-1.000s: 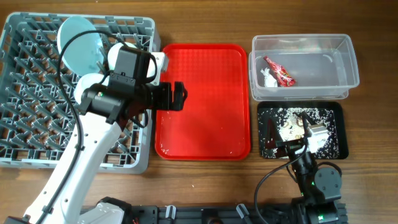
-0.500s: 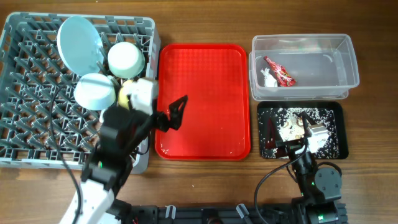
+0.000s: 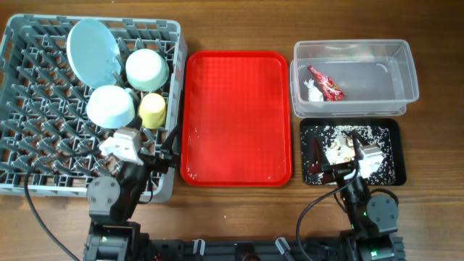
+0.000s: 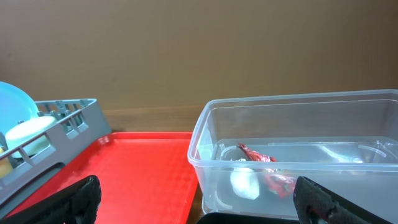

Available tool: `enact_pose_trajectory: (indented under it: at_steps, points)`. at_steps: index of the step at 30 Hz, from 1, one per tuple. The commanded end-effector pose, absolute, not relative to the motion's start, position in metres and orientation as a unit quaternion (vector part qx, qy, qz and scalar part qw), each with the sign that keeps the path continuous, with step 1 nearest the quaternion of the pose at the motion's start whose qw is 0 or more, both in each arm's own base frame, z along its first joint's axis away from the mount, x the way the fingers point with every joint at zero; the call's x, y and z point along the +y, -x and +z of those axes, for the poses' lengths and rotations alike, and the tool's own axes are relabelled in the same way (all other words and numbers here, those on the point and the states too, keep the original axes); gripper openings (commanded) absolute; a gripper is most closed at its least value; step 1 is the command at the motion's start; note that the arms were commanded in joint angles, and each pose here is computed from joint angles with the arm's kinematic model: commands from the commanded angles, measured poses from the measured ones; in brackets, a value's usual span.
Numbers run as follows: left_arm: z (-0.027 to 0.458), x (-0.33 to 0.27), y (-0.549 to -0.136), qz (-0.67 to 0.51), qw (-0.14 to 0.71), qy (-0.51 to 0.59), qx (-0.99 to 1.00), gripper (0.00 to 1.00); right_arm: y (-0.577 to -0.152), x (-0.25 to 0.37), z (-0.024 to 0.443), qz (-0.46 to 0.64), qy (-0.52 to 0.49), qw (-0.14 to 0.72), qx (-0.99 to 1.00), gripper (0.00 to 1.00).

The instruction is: Sort waste into correct bins and load items into the dishwasher rack

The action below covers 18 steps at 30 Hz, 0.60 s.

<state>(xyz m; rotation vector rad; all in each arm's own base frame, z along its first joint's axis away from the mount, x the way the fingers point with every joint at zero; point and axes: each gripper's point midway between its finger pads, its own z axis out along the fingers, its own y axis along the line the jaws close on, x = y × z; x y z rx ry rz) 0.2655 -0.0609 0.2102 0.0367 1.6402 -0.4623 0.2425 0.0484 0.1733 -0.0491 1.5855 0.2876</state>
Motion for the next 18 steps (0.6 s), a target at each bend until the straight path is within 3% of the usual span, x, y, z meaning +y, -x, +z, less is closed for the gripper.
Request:
enact_pose_trajectory:
  at_steps: [1, 9, 18]
  points:
    - [0.196, -0.055, -0.259, -0.200, 0.664, -0.011, 0.721, 1.00, -0.242, 0.049, 0.175, 0.125, 0.028, 0.697, 0.706, 1.00]
    - [0.176, -0.044, -0.252, -0.184, 0.679, 0.000, 0.711, 1.00, -0.242, 0.049, 0.175, 0.125, 0.028, 0.696, 0.706, 1.00]
    - [0.134, -0.028, -0.247, -0.147, 0.626, 0.043, 0.765, 1.00, -0.242, 0.049, 0.175, 0.125, 0.028, 0.696, 0.706, 1.00]
